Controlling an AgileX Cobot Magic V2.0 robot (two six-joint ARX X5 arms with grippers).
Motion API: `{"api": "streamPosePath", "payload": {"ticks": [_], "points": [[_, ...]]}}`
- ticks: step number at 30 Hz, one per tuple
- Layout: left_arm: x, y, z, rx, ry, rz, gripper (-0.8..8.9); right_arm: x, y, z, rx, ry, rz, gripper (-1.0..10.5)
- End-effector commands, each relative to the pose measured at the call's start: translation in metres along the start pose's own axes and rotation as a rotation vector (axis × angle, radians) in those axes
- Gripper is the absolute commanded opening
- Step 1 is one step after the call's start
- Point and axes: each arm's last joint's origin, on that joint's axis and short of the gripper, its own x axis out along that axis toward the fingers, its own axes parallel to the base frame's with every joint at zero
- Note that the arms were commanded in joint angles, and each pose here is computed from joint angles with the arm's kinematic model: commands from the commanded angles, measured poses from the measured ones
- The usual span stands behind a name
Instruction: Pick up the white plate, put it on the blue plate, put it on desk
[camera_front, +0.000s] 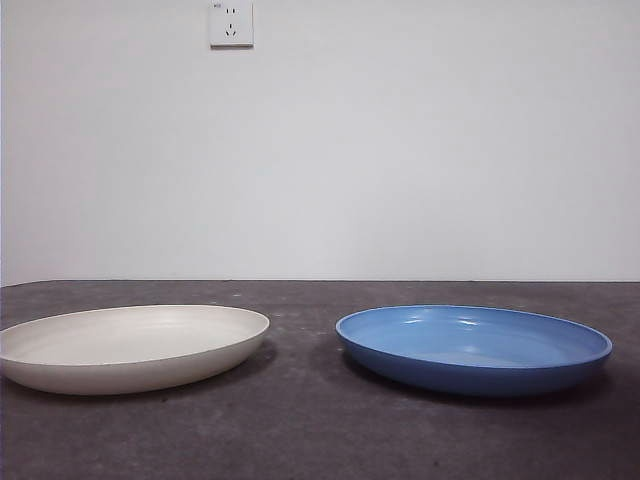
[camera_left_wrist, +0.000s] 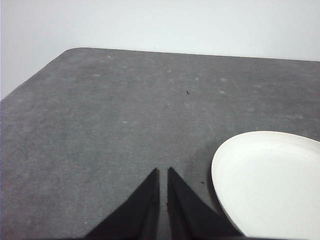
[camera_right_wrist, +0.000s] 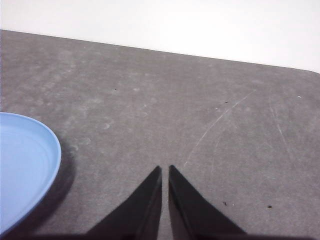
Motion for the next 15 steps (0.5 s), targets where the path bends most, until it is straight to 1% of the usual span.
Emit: {"api": "streamPosePath", "payload": {"ticks": [1,2,3,5,6,10,12,15], "points": [[0.002,0.001,-0.007,-0.043,0.025,0.006,0.16,0.000,0.001,0.000,0.041,-0.008,0.010,0.2],[0.002,0.001,-0.007,-0.049,0.026,0.006,0.17,0.000,0.001,0.000,0.073,-0.008,0.010,0.2],[0.002,0.001,-0.007,-0.053,0.026,0.006,0.17,0.000,0.001,-0.001,0.129,0.000,0.012,0.2],[0.001,0.000,-0.006,-0.073,0.023,0.006,0.17,0.000,0.001,-0.001,0.185,0.002,0.034,0.1],[0.001,0.000,-0.003,-0.100,0.017,0.005,0.17,0.000,0.002,-0.001,0.218,0.002,0.057,0.1],[-0.004,-0.001,0.011,-0.184,-0.024,-0.004,0.17,-0.002,0.001,0.006,0.390,-0.013,0.062,0.1],[-0.006,-0.002,0.018,-0.225,-0.037,-0.011,0.17,-0.004,0.001,0.012,0.430,-0.029,0.068,0.1],[-0.008,-0.003,0.033,-0.288,-0.066,-0.025,0.17,-0.010,0.000,0.030,0.479,-0.061,0.103,0.1]]}}
